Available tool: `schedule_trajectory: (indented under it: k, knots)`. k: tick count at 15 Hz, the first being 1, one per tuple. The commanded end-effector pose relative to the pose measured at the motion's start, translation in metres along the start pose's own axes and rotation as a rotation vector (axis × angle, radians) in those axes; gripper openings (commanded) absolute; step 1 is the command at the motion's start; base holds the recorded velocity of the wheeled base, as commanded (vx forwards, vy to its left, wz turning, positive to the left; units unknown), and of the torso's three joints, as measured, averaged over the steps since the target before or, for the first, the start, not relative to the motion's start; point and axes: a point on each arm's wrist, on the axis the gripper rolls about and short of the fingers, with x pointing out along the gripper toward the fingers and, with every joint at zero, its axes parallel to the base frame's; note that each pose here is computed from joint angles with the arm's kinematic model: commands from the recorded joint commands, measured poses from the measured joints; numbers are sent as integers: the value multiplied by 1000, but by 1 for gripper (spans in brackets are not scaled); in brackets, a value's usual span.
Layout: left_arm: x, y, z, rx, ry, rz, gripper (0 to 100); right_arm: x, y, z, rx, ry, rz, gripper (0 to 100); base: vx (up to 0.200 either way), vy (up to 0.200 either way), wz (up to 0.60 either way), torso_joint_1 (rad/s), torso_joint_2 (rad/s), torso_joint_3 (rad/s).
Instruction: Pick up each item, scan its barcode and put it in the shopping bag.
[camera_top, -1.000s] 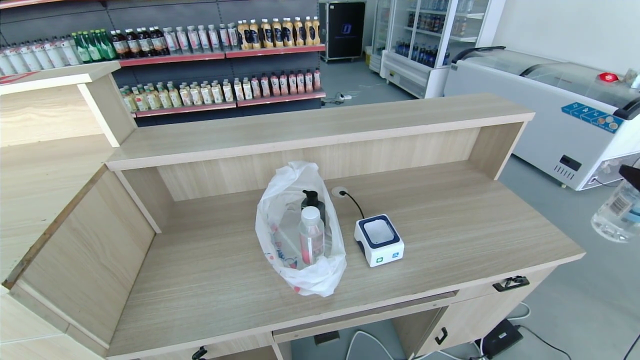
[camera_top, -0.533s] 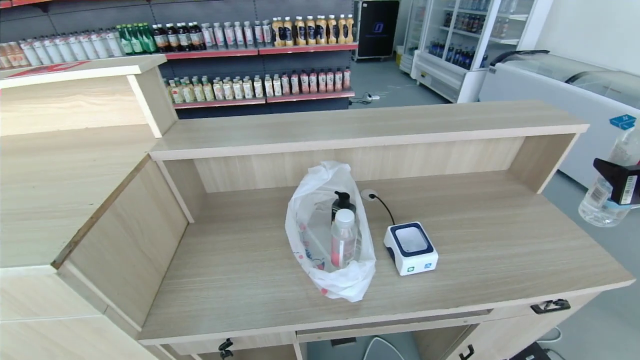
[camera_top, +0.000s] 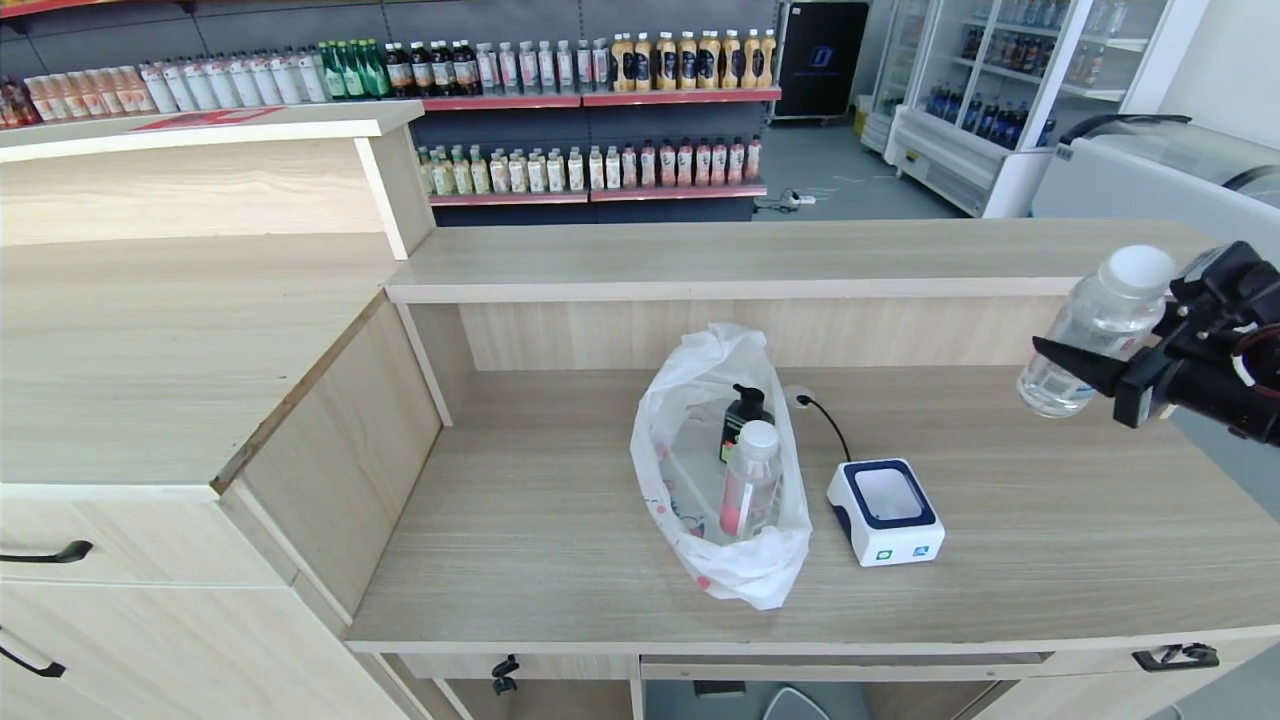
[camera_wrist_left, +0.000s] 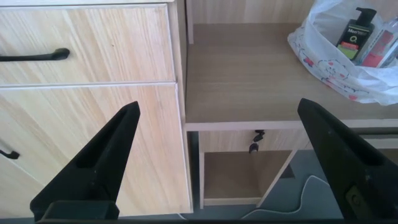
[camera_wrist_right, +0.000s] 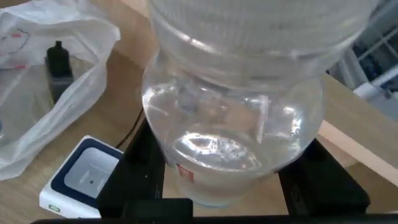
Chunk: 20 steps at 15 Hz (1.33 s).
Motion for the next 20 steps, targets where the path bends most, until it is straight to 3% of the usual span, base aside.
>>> schedule_trajectory:
  k: [1,4,7,10,20]
  knots:
    - [0,0,0,0,1,0,100,15,8,-31,8,-1,122,0,0,0,0,0,0,0]
    - [0,0,0,0,-1,0,100,22,11,-50,-34,-21,194,0,0,0,0,0,0,0]
    - [0,0,0,0,1,0,100,31,6,-62,-46,-100,277,0,0,0,0,0,0,0]
    - [0,0,0,0,1,0,100,38,5,-69,-117,-132,301,0,0,0,0,0,0,0]
    - [0,0,0,0,1,0,100,54,11,-92,-181,-224,398,0,0,0,0,0,0,0]
